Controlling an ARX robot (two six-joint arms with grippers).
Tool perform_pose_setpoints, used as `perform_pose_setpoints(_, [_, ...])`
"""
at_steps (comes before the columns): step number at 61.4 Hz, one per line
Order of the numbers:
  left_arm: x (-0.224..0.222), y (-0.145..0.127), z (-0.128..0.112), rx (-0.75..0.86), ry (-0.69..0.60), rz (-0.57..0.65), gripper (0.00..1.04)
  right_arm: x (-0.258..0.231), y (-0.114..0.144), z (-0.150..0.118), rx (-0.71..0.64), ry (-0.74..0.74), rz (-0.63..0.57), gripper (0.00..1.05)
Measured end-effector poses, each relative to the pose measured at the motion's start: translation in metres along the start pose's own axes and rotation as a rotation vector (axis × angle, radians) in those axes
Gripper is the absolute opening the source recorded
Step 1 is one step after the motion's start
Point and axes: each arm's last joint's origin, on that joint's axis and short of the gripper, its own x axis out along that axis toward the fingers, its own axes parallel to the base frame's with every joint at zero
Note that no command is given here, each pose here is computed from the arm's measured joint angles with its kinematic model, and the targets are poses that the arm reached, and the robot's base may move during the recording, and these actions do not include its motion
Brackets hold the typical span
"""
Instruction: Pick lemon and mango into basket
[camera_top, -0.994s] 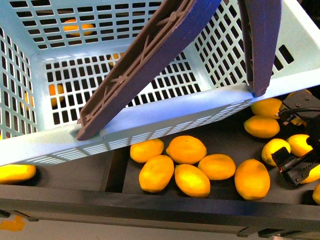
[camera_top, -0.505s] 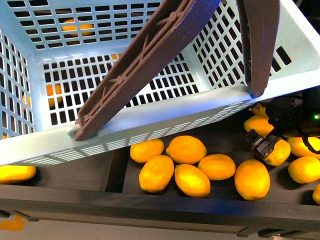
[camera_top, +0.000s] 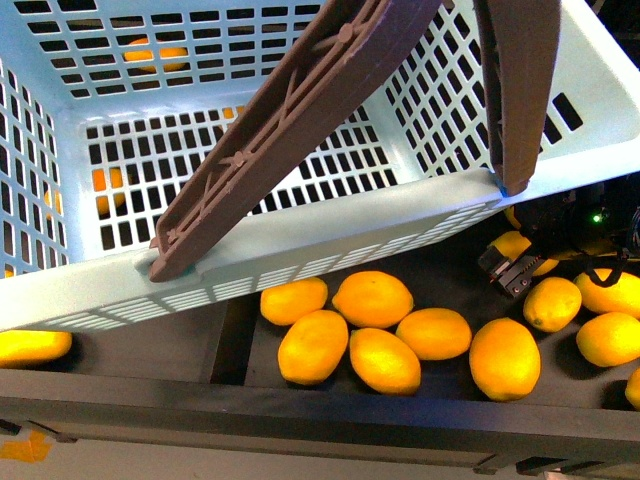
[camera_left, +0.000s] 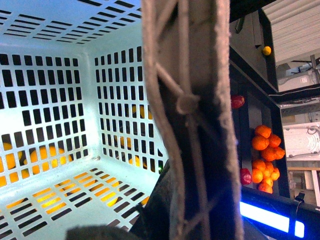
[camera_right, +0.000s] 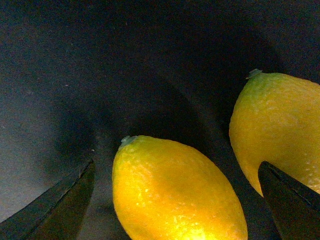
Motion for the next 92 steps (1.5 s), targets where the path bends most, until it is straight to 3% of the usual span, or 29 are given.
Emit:
perform_pose_setpoints(15, [0.000,0.000,0.000,0.000,0.000,0.000,0.05,0.007,0.000,-0.007,0.007,0.016,0.009,0.94])
perform_pose_setpoints(22, [0.000,0.000,0.000,0.000,0.001,-0.001,0.05,0.009,-0.001,-0.007,0.008,0.022,0.003,0.71])
perform_pose_setpoints(28, [0.000,0.000,0.000,0.000,0.000,0.000,0.05,0.009,-0.003,-0.008,0.012,0.023,0.007,0.58])
perform_pose_setpoints(45, [0.000,0.000,0.000,0.000,0.000,0.000,0.05,-0.014,-0.020,-0.022,0.133,-0.007,0.000,0.56])
perform_pose_setpoints(64, [0.000,0.000,0.000,0.000,0.000,0.000,0.05,-0.119,-0.069,-0.014,0.343,-0.256,-0.064,0.56])
perform_pose_setpoints(75, [0.000,0.000,0.000,0.000,0.000,0.000,0.05,-0.213,-0.087,0.003,0.530,-0.476,-0.096,0.56])
perform_pose_setpoints(82, [0.000,0.000,0.000,0.000,0.001,0.000,0.05,-0.252,-0.088,0.021,0.596,-0.577,-0.103,0.56])
perform_pose_setpoints(92, [0.000,0.000,0.000,0.000,0.000,0.000,0.05,-0.290,-0.070,0.054,0.659,-0.697,-0.046,0.56])
